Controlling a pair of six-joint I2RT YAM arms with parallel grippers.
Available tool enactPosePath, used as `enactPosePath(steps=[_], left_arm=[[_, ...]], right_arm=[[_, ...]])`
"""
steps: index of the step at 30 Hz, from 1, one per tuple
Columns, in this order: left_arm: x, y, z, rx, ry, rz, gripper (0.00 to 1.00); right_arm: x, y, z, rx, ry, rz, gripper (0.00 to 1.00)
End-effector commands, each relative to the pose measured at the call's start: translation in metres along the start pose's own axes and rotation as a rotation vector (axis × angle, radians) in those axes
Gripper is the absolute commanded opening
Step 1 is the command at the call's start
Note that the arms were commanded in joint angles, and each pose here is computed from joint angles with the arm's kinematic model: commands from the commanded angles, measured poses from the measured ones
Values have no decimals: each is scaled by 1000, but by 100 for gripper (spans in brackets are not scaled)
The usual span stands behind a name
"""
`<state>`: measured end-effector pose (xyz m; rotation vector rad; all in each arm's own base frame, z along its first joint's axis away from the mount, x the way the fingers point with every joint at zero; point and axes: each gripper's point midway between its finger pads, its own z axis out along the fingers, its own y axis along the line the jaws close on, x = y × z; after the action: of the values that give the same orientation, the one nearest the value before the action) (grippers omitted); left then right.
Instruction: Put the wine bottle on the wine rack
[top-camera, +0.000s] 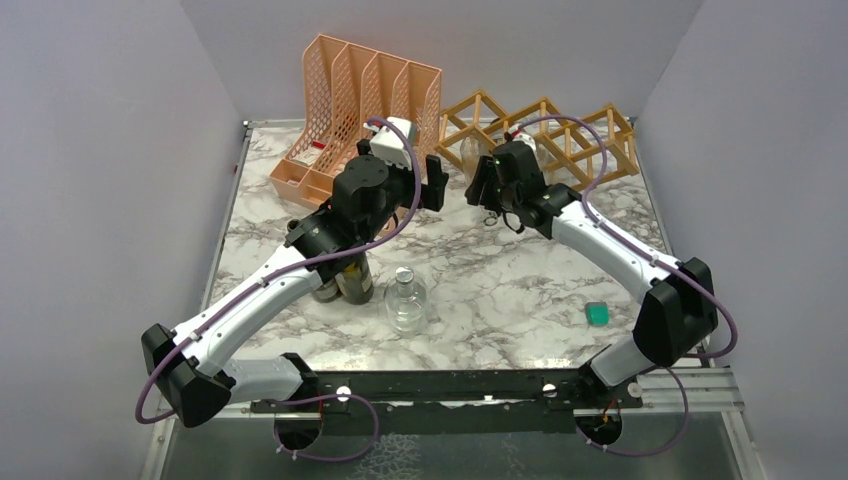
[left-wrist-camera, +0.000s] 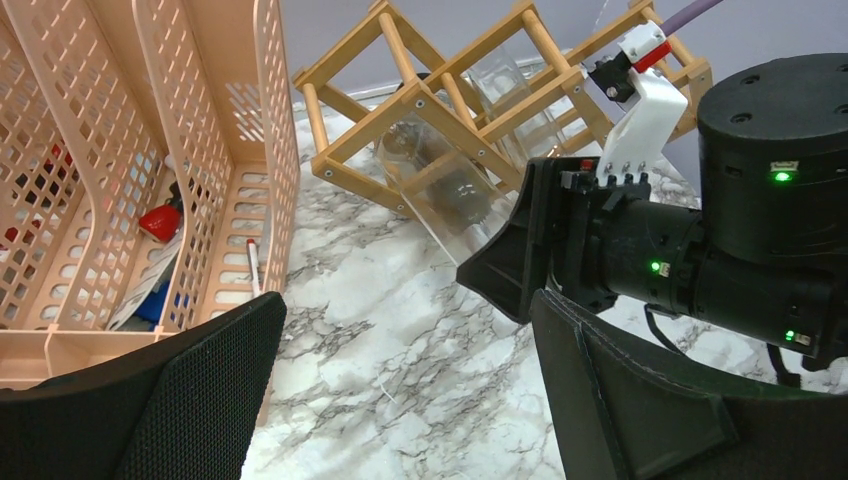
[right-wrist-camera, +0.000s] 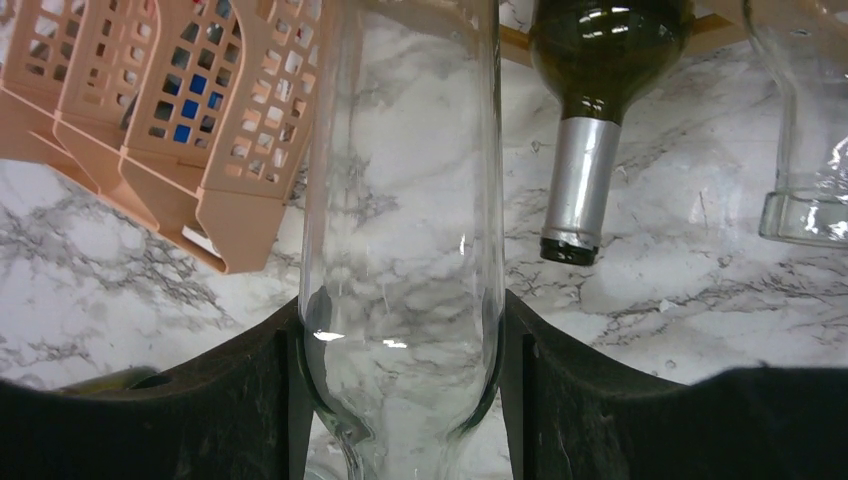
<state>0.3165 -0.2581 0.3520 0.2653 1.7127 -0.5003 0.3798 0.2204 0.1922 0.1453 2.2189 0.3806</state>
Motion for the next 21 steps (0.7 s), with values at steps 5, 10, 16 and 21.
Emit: enactPosePath(steps=[5,10,16,21], left_arm=[[-8,2,-9,1,-9,-5,99],[-13,3,-14,2,-17,-5,99],[-28,3,-29,7,-21,-9,99],[-42,3,-43,26,-57,-11,99]], right_arm=[[-65,32,21,-74,-249,162,1],[-78,36,38,-55,-300,193,1],[-80,31,64,6,-314,219,1],[-83,26,80,28,-329,222,1]])
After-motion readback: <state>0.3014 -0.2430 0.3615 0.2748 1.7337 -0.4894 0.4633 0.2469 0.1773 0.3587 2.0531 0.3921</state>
